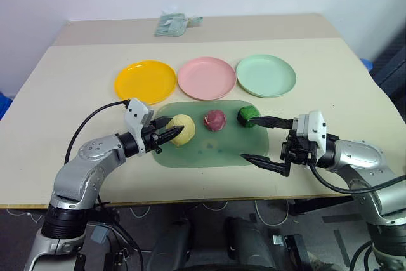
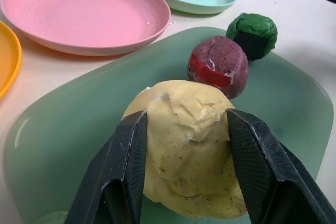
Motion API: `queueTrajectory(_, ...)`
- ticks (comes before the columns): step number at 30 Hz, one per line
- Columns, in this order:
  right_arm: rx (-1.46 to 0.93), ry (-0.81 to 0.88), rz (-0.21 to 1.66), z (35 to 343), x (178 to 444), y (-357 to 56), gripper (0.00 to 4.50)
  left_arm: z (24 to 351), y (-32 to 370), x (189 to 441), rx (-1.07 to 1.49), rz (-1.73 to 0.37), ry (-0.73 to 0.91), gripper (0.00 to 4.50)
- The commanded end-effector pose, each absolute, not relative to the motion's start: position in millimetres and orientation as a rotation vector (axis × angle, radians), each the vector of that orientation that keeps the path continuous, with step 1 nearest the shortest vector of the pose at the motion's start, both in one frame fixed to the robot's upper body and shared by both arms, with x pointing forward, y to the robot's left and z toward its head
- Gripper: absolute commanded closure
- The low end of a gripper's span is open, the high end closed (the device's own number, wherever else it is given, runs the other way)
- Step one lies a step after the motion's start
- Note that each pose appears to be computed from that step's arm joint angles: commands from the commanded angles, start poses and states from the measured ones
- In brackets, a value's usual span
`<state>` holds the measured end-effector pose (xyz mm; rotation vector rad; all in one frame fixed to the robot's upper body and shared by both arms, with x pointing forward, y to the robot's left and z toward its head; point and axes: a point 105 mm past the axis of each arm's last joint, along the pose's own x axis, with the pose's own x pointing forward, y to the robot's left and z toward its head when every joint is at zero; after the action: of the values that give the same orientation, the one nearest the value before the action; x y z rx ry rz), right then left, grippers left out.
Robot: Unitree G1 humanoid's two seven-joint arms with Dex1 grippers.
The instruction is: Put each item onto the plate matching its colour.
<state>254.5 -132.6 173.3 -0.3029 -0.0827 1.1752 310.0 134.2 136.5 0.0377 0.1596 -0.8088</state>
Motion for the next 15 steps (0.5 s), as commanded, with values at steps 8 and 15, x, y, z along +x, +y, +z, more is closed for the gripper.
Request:
queueTrajectory(8, -0.329, -0.123, 1.168, 181.5, 255.5, -134.1, 0.00, 144.9, 143.4, 317.5, 0.024, -0.744, 0.103, 2.40)
queueTrajectory(15, -0.333, -0.133, 1.159, 181.6, 257.8, -134.2, 0.00, 182.9, 171.4, 352.7, -0.024, -0.538, -0.047, 2.40)
